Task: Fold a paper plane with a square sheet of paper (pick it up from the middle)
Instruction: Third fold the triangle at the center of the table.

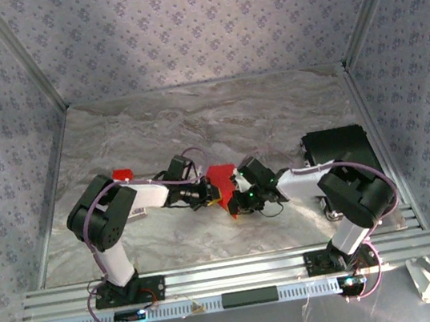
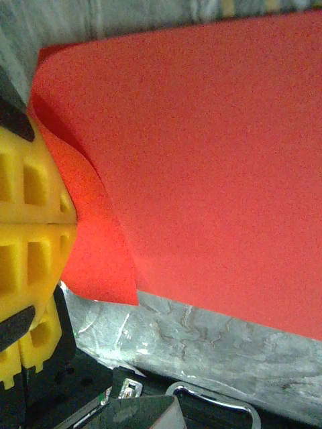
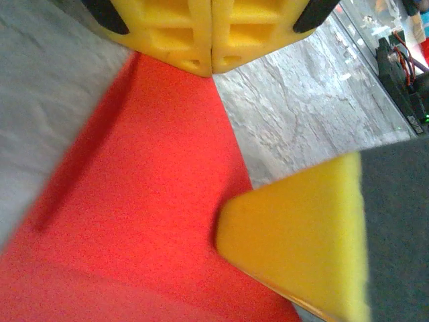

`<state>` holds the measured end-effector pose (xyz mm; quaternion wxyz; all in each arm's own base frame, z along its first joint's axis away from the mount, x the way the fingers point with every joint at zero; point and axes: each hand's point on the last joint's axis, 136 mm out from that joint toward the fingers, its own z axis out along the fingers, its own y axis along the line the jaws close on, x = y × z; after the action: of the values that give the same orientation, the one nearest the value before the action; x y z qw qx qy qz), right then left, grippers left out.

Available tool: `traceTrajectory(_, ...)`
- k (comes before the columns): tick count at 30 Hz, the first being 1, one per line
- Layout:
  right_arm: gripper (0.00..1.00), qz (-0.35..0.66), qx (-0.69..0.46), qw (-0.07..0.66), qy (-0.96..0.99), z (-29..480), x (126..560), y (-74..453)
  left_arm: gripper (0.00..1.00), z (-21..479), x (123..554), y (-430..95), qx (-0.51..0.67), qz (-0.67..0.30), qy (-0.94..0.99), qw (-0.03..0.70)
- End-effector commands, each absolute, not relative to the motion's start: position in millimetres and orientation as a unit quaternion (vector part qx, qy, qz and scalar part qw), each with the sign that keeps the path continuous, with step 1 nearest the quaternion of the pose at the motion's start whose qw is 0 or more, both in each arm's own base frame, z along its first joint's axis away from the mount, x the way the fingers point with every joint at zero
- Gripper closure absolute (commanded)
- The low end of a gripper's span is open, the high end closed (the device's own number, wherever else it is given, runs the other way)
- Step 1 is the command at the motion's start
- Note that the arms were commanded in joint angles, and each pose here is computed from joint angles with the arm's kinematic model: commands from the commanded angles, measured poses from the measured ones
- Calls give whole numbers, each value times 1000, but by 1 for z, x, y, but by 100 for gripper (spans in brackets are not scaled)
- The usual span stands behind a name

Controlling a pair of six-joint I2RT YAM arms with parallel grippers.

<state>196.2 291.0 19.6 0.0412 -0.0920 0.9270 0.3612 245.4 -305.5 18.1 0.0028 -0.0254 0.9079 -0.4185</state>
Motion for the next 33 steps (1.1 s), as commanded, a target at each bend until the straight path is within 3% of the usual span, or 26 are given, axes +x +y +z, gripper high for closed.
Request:
traceTrajectory(1, 93, 332, -71, 9, 941, 5, 174, 270, 100, -20, 231, -280, -53, -345, 937, -21)
traceTrajectory(13, 94, 368, -90, 54, 924, 52, 195, 293, 100, -19, 231, -279, -53, -344, 937, -19)
traceTrajectory(21, 94, 349, -71, 44, 934, 34, 217, 305, 100, -17, 232, -279, -51, -345, 937, -16)
traceTrajectory(33, 99, 300, -17, -2, 954, -13, 189, 266, 99, 21, 253, -295, -4, -371, 928, 21)
